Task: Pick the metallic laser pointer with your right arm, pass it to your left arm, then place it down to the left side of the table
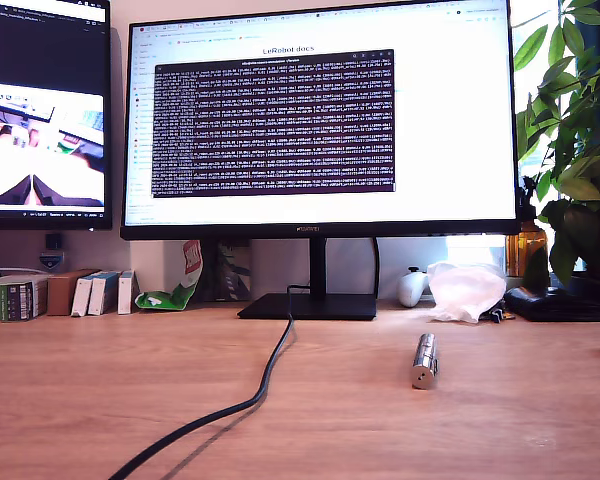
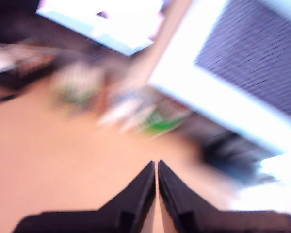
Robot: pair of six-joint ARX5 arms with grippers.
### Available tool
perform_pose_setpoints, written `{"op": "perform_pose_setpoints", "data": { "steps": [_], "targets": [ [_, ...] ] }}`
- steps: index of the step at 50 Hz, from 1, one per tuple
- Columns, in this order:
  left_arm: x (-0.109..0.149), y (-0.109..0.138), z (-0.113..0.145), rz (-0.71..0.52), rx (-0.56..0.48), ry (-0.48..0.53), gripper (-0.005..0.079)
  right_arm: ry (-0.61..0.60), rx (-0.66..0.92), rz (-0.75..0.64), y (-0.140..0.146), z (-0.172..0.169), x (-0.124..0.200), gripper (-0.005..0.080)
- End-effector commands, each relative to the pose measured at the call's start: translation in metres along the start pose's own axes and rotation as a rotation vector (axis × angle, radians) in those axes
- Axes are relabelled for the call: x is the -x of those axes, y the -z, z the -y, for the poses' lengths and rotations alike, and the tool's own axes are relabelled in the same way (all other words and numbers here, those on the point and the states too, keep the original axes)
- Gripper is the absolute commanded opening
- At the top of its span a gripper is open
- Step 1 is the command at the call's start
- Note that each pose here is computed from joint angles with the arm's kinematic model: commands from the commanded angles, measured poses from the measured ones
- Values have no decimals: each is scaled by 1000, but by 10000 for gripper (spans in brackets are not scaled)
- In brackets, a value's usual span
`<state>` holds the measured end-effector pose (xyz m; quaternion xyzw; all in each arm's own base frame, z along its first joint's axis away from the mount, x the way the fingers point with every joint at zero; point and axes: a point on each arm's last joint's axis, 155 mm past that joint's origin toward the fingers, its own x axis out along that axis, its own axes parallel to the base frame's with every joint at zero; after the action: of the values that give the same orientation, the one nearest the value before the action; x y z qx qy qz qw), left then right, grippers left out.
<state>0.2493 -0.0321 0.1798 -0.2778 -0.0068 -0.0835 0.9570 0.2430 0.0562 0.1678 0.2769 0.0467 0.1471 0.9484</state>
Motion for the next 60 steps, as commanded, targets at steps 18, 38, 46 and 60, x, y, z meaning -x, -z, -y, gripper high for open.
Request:
{"op": "perform_pose_setpoints", "data": {
  "steps": [18, 38, 46, 60],
  "targets": [
    [8, -28, 78, -19, -193, 306, -19, -184, -36, -227, 5, -56, 6, -13],
    [-24, -17, 78, -187, -245, 286, -19, -84, -110, -541, 2, -56, -36, -13],
    [-33, -19, 79, -212, -237, 274, -19, -8, -197, -705, 9, -59, -55, -13],
    [-42, -23, 80, -221, -234, 269, -19, 196, -151, -940, 32, -58, -87, -13]
  ]
}}
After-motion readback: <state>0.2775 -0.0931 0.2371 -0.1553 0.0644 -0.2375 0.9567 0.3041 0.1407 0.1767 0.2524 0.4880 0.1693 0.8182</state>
